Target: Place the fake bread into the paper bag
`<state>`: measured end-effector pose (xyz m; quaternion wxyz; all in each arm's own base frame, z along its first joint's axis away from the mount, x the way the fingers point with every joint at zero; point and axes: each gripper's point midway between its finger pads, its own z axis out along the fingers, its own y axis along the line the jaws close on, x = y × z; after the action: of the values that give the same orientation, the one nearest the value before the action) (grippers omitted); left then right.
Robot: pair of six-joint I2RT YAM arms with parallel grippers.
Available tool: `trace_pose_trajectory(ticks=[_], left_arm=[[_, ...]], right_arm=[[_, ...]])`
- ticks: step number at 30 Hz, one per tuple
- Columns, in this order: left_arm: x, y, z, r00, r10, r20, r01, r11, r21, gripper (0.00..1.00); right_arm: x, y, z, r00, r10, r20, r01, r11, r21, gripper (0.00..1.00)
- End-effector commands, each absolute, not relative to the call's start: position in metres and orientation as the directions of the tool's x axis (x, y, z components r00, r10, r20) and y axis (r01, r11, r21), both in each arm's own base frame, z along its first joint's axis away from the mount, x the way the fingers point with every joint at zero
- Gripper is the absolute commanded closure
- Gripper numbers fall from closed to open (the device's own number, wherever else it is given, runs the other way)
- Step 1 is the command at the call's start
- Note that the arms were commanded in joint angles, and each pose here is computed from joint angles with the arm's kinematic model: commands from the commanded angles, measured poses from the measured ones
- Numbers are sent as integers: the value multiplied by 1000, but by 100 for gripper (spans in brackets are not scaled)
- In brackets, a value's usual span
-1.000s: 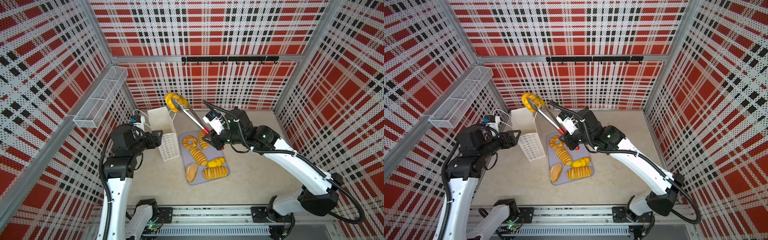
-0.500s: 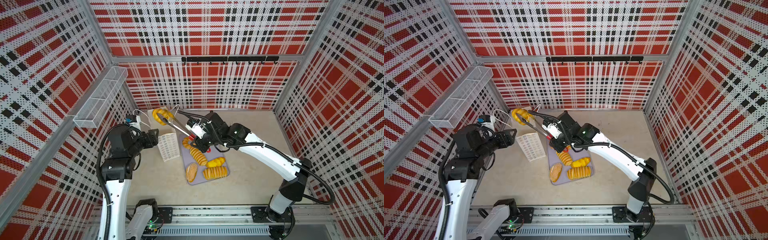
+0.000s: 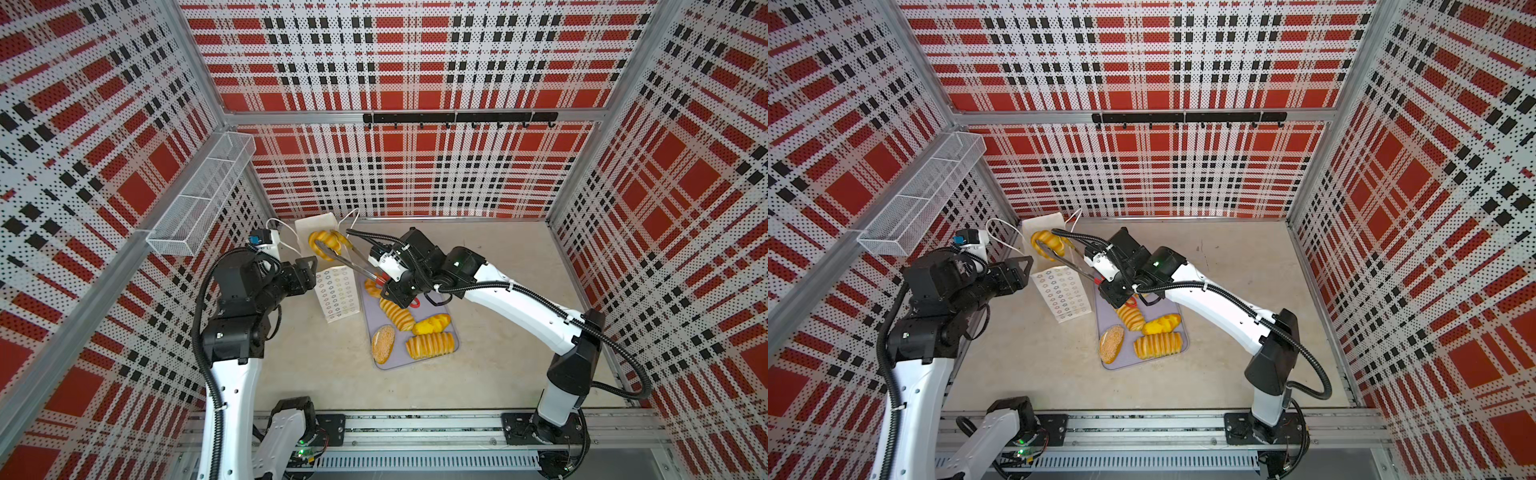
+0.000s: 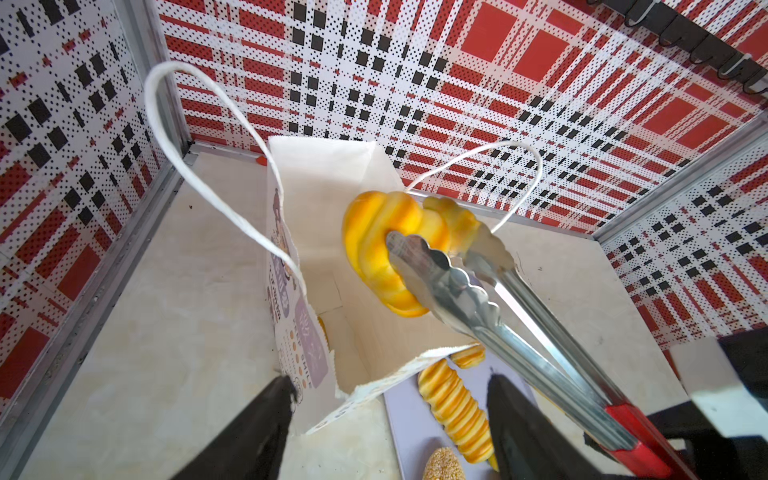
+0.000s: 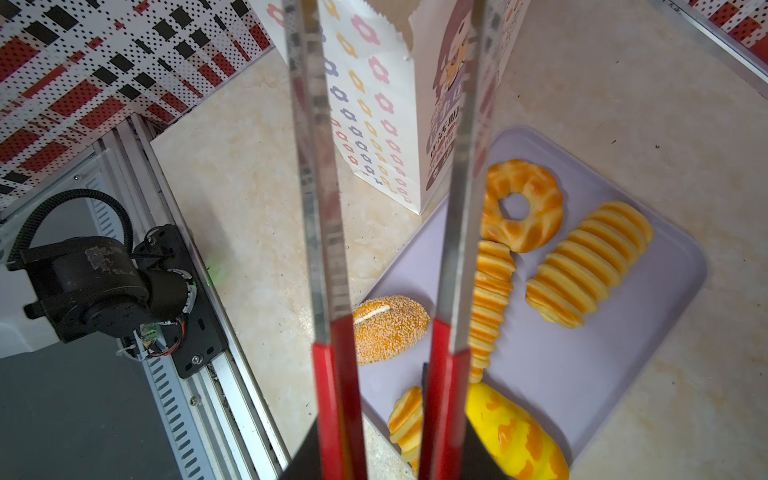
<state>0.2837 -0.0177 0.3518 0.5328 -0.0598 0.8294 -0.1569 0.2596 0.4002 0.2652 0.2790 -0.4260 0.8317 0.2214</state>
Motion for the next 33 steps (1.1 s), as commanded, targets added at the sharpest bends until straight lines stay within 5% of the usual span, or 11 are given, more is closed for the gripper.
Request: trace_pose_trajectory(ticks=[1,27,33], left_arm=[[287,-19,355,-408,-269,-872,88,939,-331,24],[296,-17,356,-410,-258,-875,95,942,-322,24],[297,-41,357,-423,-218,-879,226,914,-336,24]], right_arm=[[263,407,277,-456,-569,-685,-838,533,115,69],[252,391,328,-442,-471,-763,-828,542,144,70],[246,359,357,-438,-407,-802,-784,609,119,70]])
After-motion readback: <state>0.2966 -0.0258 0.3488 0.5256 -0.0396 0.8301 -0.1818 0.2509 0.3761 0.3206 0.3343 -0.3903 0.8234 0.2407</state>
